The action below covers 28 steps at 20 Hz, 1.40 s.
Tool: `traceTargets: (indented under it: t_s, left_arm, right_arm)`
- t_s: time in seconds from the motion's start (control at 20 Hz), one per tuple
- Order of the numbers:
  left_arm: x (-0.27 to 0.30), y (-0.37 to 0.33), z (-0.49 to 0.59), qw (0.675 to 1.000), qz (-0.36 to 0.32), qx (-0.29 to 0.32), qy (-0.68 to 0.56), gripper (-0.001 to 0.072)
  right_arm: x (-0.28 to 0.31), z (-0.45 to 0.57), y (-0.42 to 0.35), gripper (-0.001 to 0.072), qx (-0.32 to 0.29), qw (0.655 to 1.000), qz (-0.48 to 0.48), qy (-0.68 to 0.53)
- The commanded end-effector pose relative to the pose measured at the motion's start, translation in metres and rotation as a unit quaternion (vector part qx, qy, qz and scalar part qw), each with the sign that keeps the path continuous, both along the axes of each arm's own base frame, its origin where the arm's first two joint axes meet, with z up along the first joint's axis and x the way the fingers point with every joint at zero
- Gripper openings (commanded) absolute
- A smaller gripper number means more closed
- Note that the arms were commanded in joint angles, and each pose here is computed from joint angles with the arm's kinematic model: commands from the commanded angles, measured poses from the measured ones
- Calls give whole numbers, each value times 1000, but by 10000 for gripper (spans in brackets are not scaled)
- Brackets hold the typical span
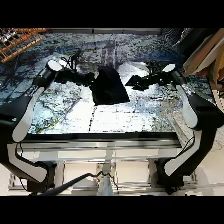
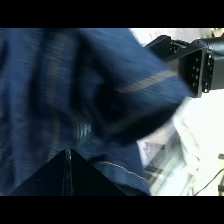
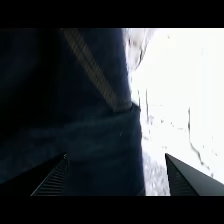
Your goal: Fold the clothes and pants, and hang the long-sleeved shirts on hangers.
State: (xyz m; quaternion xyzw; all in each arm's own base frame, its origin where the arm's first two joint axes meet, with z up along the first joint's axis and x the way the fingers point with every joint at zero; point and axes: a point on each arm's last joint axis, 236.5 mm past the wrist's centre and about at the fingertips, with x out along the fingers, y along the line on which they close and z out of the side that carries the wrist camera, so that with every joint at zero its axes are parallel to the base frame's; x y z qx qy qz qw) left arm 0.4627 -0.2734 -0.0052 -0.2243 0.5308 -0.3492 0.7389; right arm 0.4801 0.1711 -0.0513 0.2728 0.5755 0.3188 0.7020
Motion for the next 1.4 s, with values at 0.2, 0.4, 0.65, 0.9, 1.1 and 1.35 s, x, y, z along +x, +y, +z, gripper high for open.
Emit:
traceTargets:
  t_s: [0.2, 0.4, 0.65, 0.9, 1.1, 1.35]
  left_arm:
    - [-3, -8, -49, 999, -5, 14, 36, 13]
    - [0, 2, -68, 997, 18, 14, 69, 13]
    - [-3, 4, -65, 997, 12, 11, 73, 13]
    - [-19, 45, 34, 1000, -16, 2, 24, 13]
    - [-65, 129, 106, 992, -16, 123, -23, 16]
    - [-113, 240, 146, 960, 76, 266, -39, 28]
  right_arm:
    - [-1, -25, 35, 695, 44, 998, 38, 30]
    - [-13, -26, 76, 694, 71, 995, 68, 36]
    - [2, 4, 122, 49, 90, 993, 82, -2]
    - [28, 95, 81, 32, 79, 996, 20, -43]
    - [21, 193, -41, 32, 14, 990, -108, -94]
    - [-93, 237, -235, 31, -104, 940, -312, -93]
